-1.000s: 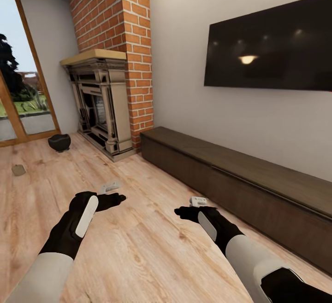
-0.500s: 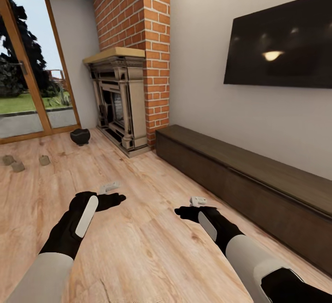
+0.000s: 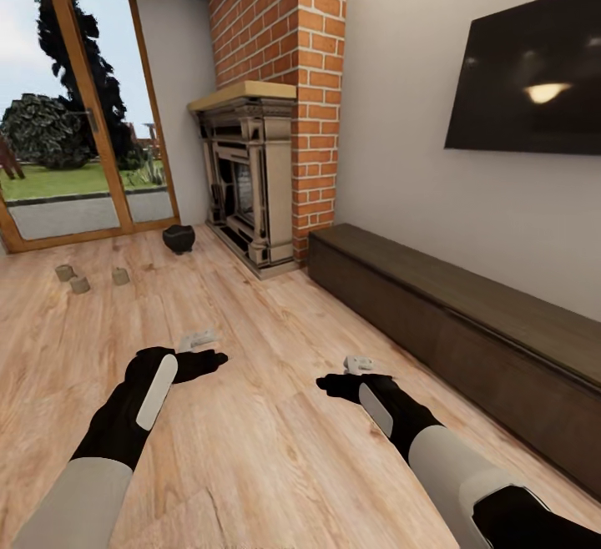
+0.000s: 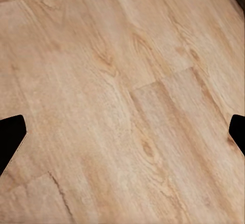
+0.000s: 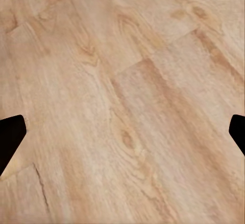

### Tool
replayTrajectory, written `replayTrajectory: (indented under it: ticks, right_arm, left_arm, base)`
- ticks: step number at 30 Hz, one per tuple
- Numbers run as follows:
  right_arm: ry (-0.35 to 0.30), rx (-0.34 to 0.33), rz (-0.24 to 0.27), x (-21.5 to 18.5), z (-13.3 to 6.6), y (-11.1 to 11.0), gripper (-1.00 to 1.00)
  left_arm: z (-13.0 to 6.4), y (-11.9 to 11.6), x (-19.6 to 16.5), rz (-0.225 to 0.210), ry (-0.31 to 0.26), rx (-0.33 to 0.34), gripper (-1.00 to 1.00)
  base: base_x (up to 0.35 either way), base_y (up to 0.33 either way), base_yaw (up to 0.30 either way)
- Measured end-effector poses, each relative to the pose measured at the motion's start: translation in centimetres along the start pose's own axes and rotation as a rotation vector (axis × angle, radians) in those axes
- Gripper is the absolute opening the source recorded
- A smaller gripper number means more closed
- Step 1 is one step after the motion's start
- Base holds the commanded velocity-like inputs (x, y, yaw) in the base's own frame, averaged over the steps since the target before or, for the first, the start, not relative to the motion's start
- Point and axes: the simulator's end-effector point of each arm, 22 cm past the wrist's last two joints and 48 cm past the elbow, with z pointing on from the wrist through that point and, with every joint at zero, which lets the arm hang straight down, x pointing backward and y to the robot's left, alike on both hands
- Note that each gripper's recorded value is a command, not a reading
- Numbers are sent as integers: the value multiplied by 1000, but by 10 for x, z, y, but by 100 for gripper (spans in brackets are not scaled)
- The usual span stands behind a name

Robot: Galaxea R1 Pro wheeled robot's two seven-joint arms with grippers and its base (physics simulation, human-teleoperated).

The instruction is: Place each of the two pumpkins and all three candles from the living room inside a cabinet in the living room (use any cabinet), then make sure every cabinet is closed, and position the cauldron so it is next to a table in the living room.

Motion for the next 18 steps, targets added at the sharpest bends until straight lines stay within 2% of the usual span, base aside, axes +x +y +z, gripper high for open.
replayTrajectory:
  ticks: [8,18]
  right_arm:
    - [5,1,1,3,3,-2,100]
    - [14,1,2,8,6,-3,100]
  left_arm:
    - [3,1,3,-1,8,-1,100]
    - [7,2,7,-2,17,-2,100]
  base:
    - [21,0,235]
    - [110,61,234]
